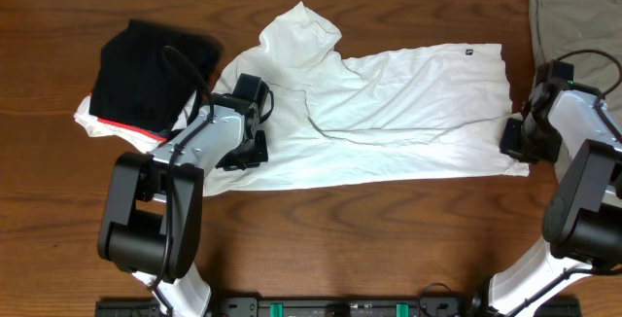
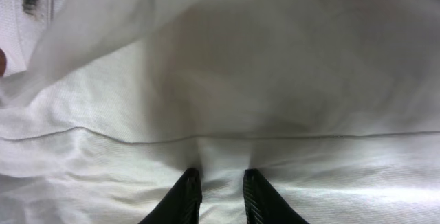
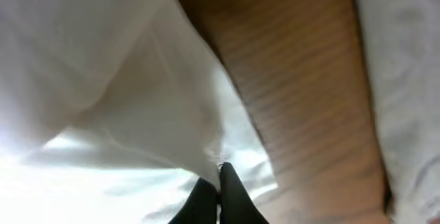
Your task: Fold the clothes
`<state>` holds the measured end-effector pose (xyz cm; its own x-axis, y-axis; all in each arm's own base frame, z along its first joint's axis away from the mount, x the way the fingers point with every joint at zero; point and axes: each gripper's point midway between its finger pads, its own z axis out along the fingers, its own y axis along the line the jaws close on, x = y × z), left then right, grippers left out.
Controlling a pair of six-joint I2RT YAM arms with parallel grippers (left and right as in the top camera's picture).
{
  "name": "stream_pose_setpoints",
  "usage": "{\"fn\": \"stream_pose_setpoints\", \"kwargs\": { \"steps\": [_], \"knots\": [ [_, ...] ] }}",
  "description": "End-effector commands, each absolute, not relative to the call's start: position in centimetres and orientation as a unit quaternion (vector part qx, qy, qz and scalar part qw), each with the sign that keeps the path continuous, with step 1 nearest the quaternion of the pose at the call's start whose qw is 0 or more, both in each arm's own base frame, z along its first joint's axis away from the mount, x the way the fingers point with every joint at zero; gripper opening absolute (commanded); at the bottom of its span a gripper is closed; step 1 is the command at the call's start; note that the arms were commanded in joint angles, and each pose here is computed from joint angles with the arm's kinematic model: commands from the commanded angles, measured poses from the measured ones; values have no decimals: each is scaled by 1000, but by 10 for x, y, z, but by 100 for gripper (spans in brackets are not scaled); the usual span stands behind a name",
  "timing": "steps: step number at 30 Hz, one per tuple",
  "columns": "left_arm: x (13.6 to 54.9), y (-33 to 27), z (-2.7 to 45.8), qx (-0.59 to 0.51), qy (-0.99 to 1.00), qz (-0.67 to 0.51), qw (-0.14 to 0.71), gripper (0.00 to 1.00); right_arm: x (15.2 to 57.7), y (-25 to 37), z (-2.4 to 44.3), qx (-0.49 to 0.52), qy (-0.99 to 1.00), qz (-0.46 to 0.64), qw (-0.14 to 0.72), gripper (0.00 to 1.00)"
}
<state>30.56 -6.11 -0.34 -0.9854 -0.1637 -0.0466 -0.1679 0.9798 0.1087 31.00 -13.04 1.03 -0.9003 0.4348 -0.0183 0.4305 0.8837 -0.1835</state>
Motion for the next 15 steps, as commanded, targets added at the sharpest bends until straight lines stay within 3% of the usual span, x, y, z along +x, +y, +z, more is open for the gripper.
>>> {"fn": "stream_pose_setpoints", "kwargs": {
  "steps": [1,8,11,13,15],
  "knots": [
    [302,-50,-10,-91,993,80,9,24,301,-153,12,-231,-962,147,20,1],
    [301,-47,-10,-90,992,90,10,24,321,-176,4,-260,-952,156,-49,3],
    [301,-46,-9,-90,992,92,9,24,325,-177,1,-269,-952,135,-60,38],
    [301,-46,-9,-90,992,92,9,24,325,-176,1,-273,-952,125,-61,47],
    [301,-46,-9,-90,992,92,9,24,324,-178,0,-275,-951,125,-60,49]
  ]
}}
